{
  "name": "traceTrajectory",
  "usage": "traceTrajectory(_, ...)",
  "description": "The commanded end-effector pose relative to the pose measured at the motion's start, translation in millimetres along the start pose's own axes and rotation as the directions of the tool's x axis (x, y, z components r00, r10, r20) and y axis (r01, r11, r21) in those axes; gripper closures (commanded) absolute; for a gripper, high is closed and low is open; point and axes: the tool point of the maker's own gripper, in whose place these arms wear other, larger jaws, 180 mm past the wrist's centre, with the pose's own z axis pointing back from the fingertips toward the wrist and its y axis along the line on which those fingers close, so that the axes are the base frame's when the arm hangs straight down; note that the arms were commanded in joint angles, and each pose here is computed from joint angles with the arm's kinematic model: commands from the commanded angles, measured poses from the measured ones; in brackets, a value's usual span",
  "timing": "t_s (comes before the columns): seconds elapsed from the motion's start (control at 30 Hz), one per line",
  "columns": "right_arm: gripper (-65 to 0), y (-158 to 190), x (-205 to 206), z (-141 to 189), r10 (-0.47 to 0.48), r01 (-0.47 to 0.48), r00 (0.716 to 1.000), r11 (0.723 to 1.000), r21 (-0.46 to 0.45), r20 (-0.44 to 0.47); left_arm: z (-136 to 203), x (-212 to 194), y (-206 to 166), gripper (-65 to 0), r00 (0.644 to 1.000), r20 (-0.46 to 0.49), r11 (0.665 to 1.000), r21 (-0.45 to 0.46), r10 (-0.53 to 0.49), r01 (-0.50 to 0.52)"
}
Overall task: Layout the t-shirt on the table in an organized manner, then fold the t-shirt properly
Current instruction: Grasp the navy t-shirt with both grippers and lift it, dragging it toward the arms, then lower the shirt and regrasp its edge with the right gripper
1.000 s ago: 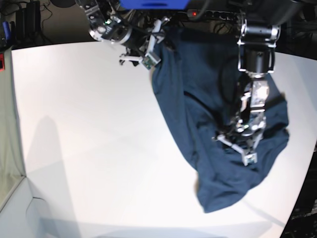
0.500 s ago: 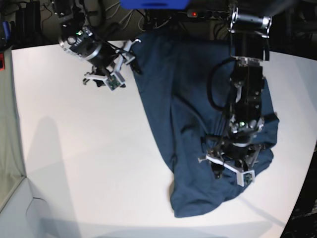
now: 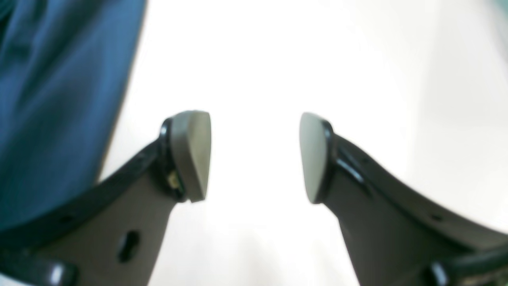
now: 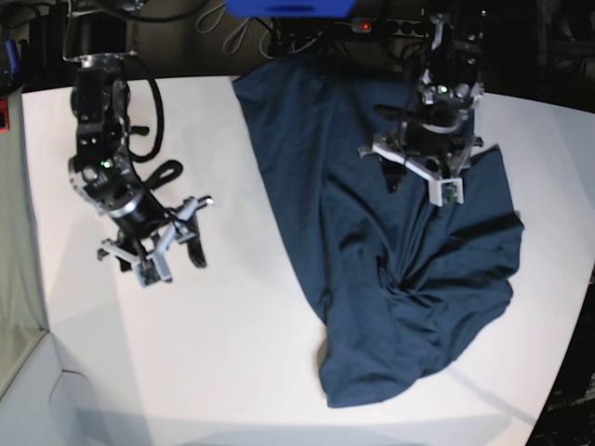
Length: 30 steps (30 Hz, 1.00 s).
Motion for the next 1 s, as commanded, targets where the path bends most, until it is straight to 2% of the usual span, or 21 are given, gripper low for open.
traceTrajectory(0.0,-35.6,6,27,-7,-0.002,0.000,0.997,1.000,0.020,0.072,1,2,1,-34.3,1.000,0.019,1.000,0.002,0.002,-0.002)
traceTrajectory(0.1,-35.6,21,52,-24,-0.004,-0.002,0.993,0.998,0.058,0.116,-4,-25,8,-34.2,0.999,-0.052,1.000,0.026,0.001,0.000)
traceTrajectory(0.2,-35.6,50,70,-41,-0.011,-0.007,0.990,0.992,0.128,0.138,-9,-51,18,-34.2,0.993,-0.121,0.999,0.054,-0.002,0.009)
traceTrajectory(0.33,-35.6,83,79,-62,-0.016,-0.011,0.992,0.978,0.207,0.128,-14,-72,33,-34.2,0.984,-0.178,0.996,0.089,-0.003,0.019)
traceTrajectory(0.4,-35.6,102,79,-71,-0.021,-0.008,0.993,0.969,0.247,0.113,-15,-73,59,-34.2,0.983,-0.184,0.989,0.144,0.002,0.025)
traceTrajectory(0.6,-35.6,150,67,-86,0.021,-0.040,0.998,0.935,0.353,0.056,-29,-14,133,-34.2,0.997,-0.074,0.955,0.295,0.015,0.007)
traceTrajectory(0.73,-35.6,170,61,-90,0.002,-0.023,0.999,0.920,0.391,0.053,-35,29,174,-34.2,1.000,0.007,0.927,0.373,0.029,-0.030)
traceTrajectory(0.87,-35.6,190,54,-94,-0.029,-0.006,0.997,0.903,0.430,0.074,-36,63,182,-34.2,0.997,0.073,0.922,0.385,0.017,-0.044)
traceTrajectory(0.97,-35.6,207,45,-98,-0.045,0.007,0.996,0.888,0.460,0.071,-37,67,181,-34.2,0.997,0.081,0.923,0.381,0.017,-0.047)
